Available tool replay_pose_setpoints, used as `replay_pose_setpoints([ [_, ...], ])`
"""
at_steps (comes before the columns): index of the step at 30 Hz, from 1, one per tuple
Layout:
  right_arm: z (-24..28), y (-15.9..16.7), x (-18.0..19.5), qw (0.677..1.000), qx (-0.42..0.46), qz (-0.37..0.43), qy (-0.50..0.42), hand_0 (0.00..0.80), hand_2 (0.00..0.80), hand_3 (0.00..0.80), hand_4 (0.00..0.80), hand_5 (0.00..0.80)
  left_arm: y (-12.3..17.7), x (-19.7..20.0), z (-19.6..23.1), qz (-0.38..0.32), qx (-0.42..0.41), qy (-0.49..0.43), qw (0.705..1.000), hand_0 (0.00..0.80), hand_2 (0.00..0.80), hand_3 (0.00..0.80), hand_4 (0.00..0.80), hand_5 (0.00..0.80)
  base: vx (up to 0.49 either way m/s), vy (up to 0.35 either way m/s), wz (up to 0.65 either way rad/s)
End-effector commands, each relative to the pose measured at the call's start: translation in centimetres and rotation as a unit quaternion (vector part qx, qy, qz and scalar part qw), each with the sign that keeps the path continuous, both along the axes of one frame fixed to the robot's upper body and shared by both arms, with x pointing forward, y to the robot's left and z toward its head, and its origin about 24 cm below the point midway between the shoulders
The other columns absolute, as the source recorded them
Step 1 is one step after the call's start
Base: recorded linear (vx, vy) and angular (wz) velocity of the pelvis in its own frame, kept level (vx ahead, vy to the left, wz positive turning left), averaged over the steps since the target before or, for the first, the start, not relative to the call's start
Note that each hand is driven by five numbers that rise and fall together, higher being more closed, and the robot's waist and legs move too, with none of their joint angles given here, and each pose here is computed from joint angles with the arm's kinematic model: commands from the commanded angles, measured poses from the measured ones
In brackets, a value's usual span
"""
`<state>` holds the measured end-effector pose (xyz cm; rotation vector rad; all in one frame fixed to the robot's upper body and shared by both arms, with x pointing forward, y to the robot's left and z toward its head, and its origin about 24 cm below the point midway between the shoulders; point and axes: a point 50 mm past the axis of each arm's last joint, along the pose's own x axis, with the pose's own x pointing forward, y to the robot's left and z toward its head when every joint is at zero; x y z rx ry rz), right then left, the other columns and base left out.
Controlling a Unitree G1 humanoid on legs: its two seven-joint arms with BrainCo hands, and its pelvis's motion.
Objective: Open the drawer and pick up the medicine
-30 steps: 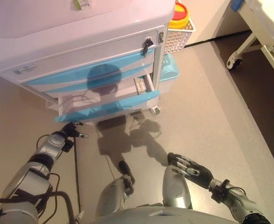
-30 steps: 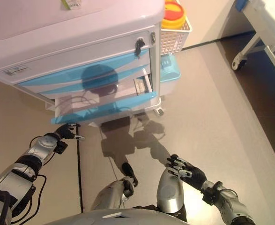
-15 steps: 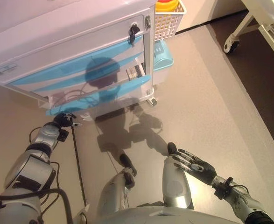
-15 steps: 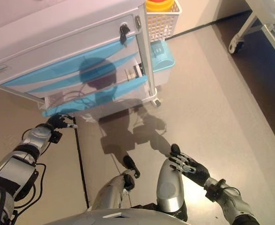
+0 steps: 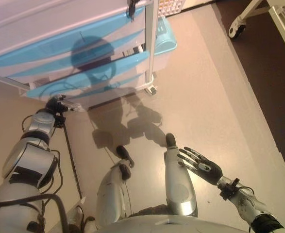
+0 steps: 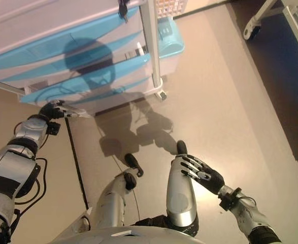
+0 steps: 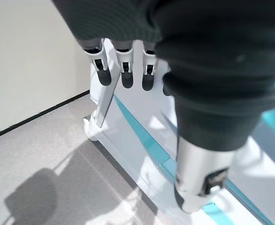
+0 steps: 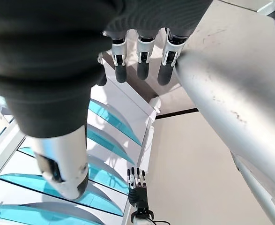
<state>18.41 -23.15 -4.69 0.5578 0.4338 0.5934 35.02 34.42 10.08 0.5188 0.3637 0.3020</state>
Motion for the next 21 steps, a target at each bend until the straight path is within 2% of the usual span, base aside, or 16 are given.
replay_pose_setpoints([
  [1,0.3,1.9,-0.4,0.998,0.037,0.042,-0.023,0.000,0.000,0.000,0.000,0.000,3.7,-1.0,4.2,0.062,0.010,-0.069,0.996,0.000,0.000,0.000,0.000,0.000,-0.039,0.025,-0.05],
  [21,0.2,2.1,-0.2,0.996,0.067,0.039,-0.040,0.000,0.000,0.000,0.000,0.000,3.9,0.3,11.2,0.090,0.017,-0.168,0.982,0.000,0.000,0.000,0.000,0.000,-0.023,0.015,0.01],
])
